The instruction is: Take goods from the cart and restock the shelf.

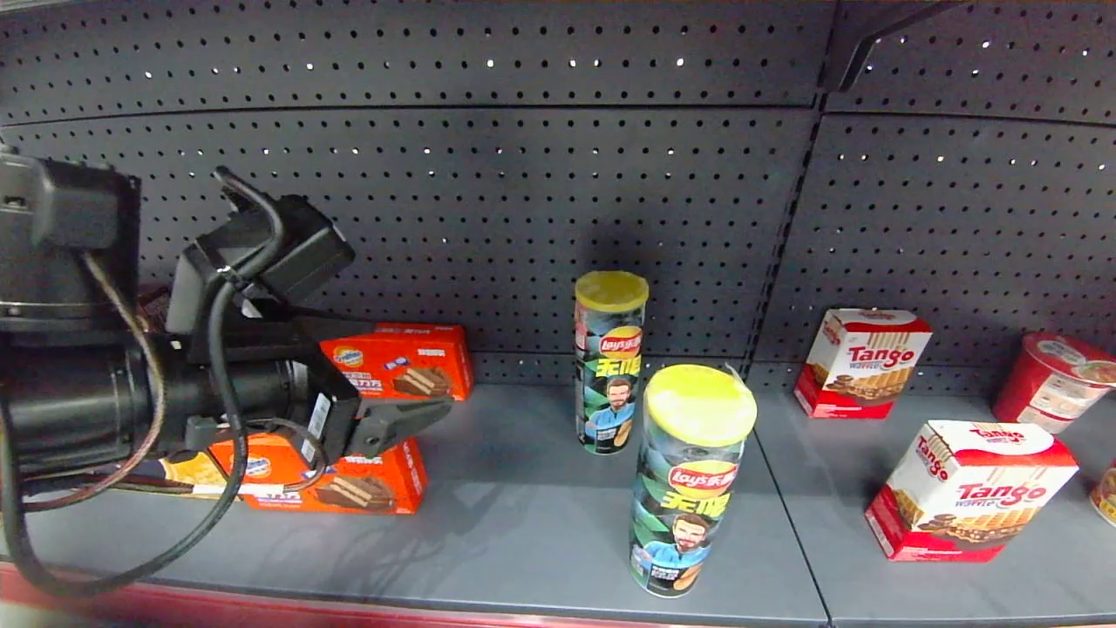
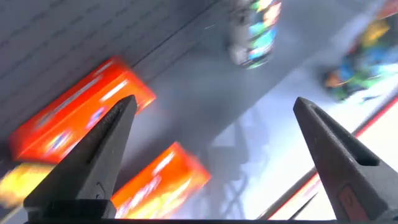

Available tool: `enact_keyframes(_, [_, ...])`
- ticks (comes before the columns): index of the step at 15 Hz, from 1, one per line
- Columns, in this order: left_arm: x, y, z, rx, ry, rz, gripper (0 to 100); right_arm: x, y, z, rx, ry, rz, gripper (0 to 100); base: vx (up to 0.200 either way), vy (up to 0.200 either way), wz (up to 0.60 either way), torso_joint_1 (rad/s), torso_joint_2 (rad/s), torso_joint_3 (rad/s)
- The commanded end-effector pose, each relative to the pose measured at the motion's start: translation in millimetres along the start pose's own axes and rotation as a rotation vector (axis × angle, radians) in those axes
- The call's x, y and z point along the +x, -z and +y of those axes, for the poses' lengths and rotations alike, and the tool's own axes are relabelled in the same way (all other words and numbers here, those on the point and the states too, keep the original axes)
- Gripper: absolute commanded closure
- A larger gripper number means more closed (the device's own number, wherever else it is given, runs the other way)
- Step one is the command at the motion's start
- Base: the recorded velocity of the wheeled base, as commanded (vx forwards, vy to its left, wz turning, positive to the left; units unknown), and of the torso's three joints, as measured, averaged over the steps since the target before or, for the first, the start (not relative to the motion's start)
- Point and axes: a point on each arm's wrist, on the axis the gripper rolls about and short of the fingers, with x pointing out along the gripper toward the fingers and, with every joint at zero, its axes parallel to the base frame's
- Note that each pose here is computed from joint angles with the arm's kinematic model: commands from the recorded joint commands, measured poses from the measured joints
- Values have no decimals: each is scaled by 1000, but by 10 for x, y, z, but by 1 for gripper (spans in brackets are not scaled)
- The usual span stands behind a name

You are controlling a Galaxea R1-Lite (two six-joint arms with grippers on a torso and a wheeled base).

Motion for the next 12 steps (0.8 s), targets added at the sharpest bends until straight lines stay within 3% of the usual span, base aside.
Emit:
enact_keyframes(1, [-214, 64, -33, 2, -52, -13, 0, 290, -73, 37, -19, -62, 107, 0, 0, 0, 0, 0, 0, 0])
enact_keyframes(4, [-398, 275, -108, 0, -77, 9, 0, 605, -74, 115, -47, -120, 218, 0, 0, 0, 0, 0, 0, 0])
enact_keyframes(7, [-488, 399, -120, -4, -159, -16, 0, 947, -64, 313, -98, -208, 307, 0, 0, 0, 0, 0, 0, 0])
enact_keyframes(9, [-505, 456, 5, -33, -260, -24, 0, 1226, -38, 619, -118, -223, 315, 0, 0, 0, 0, 0, 0, 0])
enact_keyframes(12, [-527, 481, 94, -50, -321, -40, 0, 1382, 133, 849, -124, -205, 367, 0, 0, 0, 0, 0, 0, 0])
